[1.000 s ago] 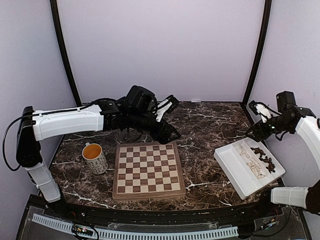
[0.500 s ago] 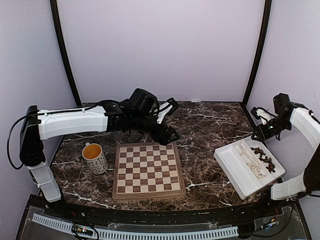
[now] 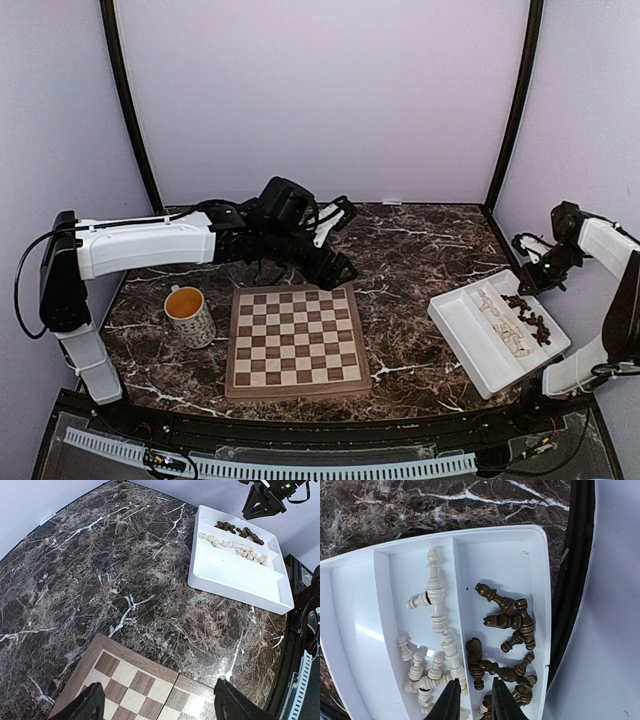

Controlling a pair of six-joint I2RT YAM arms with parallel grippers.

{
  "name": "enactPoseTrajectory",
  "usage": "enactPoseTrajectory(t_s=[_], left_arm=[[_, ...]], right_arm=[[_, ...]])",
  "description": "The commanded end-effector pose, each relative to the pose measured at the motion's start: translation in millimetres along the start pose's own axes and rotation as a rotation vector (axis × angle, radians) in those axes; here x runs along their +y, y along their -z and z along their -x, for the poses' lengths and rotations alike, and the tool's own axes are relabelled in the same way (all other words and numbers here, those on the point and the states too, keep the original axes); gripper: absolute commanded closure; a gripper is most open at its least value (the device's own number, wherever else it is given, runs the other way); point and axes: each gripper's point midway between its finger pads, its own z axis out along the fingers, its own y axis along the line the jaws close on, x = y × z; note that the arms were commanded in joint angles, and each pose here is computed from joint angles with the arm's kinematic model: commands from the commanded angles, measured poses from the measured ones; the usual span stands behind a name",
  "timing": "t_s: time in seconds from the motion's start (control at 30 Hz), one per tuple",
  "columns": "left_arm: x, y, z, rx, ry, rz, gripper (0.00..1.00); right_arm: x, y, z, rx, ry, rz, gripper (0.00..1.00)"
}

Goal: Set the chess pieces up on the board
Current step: Move the storage box to the center of the board.

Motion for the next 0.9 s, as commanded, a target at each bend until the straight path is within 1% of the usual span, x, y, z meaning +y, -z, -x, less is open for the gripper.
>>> enactPoseTrajectory(t_s=[0.0, 0.03, 0.17, 0.37, 0.6, 0.87], left_arm=[[-1, 3, 7, -0.008, 0.003, -0.005, 0.22], [-1, 3, 8, -0.010, 0.006, -0.006, 0.22], [-1, 0, 6, -0.002, 0.011, -0.011, 0.22], [-2, -3, 3, 0.010, 0.019, -0.020, 0.22], [-3, 0, 6, 0.005, 0.016, -0.018, 0.23], [-2, 1, 6, 0.004, 0.017, -0.015, 0.22]], right_arm=[[19, -7, -12, 0.020, 0.076, 0.090, 0.77], [27, -5, -13, 0.017, 0.100, 0.115, 0.77], [35, -10, -25, 0.042, 0.176, 0.101, 0.74], [50, -31, -30, 0.096, 0.218, 0.126, 0.74], [54, -43, 2, 0.058, 0.243, 0.082, 0.74], [43, -58, 40, 0.029, 0.206, 0.002, 0.75]])
